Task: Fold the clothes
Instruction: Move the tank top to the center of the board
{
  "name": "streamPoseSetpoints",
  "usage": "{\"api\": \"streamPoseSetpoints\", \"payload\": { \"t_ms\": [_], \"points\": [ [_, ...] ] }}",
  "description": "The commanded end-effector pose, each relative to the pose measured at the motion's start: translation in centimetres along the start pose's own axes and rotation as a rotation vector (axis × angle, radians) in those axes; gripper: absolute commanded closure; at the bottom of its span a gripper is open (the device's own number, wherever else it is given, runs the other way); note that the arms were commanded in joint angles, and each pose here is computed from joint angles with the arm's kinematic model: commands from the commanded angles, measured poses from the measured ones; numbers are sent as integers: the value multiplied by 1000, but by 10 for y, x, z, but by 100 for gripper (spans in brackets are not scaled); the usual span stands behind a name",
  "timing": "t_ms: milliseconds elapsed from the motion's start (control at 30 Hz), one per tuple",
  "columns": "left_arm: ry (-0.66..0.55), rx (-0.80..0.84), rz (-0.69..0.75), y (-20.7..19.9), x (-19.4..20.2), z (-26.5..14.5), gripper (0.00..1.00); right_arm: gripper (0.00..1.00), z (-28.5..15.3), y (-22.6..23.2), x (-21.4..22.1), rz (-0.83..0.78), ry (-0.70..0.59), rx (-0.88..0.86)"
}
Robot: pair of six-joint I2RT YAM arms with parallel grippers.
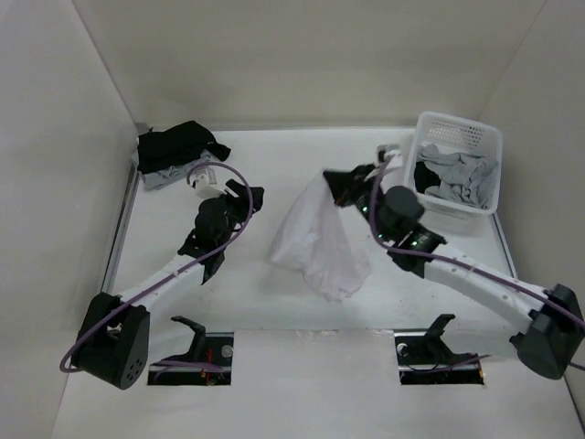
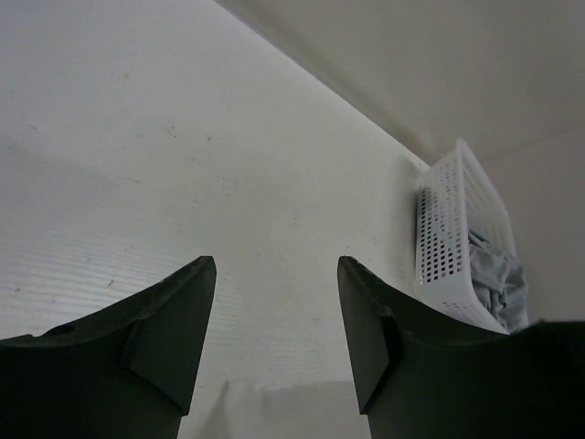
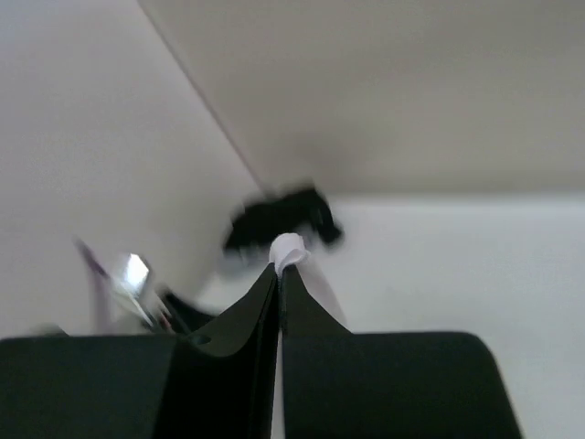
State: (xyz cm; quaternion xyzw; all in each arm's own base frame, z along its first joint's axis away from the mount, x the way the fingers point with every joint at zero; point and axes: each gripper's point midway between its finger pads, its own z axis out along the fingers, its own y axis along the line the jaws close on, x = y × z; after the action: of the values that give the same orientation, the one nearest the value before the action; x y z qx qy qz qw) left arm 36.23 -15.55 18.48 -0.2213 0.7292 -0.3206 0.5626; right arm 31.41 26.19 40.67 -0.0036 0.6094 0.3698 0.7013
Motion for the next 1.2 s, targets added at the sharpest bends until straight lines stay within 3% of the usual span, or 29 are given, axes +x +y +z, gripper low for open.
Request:
{"api": "streamPoseSetpoints", "payload": {
  "t_ms": [0, 67, 133, 433, 533, 600, 667, 733, 833, 900, 967, 1000, 1067, 1167],
  "points": [
    [38, -33, -12, 16, 6, -10, 45, 96, -27, -2, 115, 195, 240, -47],
    [67, -85, 5, 36, 13, -12, 45, 96, -48, 2, 167, 206, 381, -56],
    [113, -111, 23, 46, 26, -12, 44, 96, -59, 9, 188, 194, 438, -67],
    [410, -96, 65, 49, 103, -20, 47, 92, -30, 14, 178, 126, 456, -74],
    [450, -154, 92, 68, 110, -27, 48, 75, -45, 25, 199, 116, 582, -122],
    [458, -217, 112, 86, 111, -28, 48, 62, -80, 47, 223, 46, 732, -235],
    [442, -242, 123, 94, 110, -22, 47, 50, -105, 39, 234, -21, 799, -220],
    [424, -229, 127, 90, 108, -11, 46, 36, -115, 1, 233, -66, 762, -60],
    [401, -195, 131, 76, 104, 11, 46, 32, -118, -76, 214, -52, 653, 230],
    [340, -189, 131, 71, 91, 25, 46, 37, -131, -119, 208, 3, 610, 404],
    [283, -166, 146, 57, 79, 41, 44, 53, -157, -163, 213, 50, 617, 584],
    [286, -156, 153, 52, 80, 45, 43, 54, -166, -175, 216, 61, 627, 636],
    [345, -116, 196, 38, 97, 54, 42, 52, -189, -199, 224, 86, 666, 741],
    [521, -64, 249, 26, 145, 53, 42, 36, -211, -208, 234, 124, 697, 807]
  ]
}}
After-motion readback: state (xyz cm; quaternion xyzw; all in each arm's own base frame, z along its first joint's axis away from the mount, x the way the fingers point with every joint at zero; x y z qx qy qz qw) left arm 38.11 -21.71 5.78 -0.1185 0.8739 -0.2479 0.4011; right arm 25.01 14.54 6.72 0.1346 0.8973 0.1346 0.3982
